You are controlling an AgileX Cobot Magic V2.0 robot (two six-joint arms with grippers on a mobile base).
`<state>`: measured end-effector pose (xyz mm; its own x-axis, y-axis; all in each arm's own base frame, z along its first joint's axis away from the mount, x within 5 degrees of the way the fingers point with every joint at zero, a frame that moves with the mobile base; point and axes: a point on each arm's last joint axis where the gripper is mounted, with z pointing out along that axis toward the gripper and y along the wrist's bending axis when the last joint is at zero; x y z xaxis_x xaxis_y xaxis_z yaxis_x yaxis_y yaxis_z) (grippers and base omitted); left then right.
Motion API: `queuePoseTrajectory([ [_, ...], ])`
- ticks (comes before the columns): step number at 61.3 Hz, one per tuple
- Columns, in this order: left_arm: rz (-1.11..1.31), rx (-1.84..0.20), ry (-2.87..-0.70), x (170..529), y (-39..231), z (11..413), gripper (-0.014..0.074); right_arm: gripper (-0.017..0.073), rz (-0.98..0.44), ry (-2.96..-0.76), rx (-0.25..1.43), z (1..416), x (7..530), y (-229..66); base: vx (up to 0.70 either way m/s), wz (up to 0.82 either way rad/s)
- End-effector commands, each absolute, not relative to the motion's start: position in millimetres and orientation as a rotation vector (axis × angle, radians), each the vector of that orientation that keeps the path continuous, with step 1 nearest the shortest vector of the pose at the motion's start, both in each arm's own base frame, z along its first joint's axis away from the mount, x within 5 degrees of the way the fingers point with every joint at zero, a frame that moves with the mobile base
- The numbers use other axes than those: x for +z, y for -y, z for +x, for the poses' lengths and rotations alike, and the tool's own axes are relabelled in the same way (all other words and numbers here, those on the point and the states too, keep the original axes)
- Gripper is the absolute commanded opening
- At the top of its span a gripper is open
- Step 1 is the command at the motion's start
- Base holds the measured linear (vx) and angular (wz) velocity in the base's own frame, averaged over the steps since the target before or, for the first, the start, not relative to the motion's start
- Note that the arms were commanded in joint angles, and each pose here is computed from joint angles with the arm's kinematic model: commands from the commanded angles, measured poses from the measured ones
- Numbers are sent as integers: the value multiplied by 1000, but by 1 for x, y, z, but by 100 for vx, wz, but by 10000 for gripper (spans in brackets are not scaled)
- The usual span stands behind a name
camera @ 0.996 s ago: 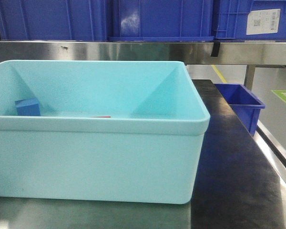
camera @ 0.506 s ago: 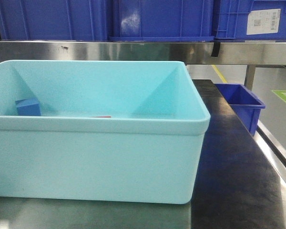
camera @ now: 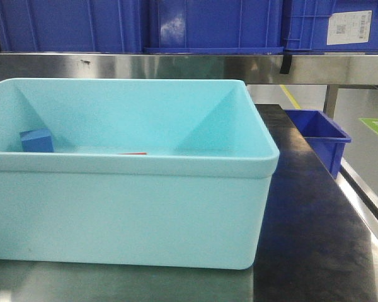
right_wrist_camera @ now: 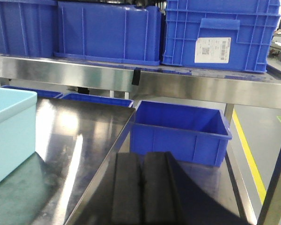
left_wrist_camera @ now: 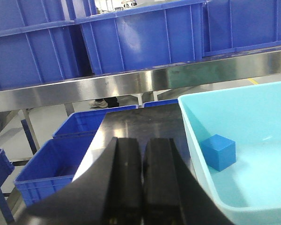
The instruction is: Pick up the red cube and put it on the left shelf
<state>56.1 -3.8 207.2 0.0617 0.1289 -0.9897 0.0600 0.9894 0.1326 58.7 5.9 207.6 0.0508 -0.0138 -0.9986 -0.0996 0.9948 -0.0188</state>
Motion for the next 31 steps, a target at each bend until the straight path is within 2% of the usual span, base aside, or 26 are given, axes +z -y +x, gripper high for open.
queuePoseTrajectory([
  [1,142,51,-1450,207,4,57,106,58,-94,-1469,65,64,236,-7,0,0],
  [16,142,51,-1450,207,4,57,106,58,-89,-1563,71,97,293,-10,0,0],
  [31,142,51,-1450,207,4,57,106,58,71,-1745,241,140,341,-17,0,0],
])
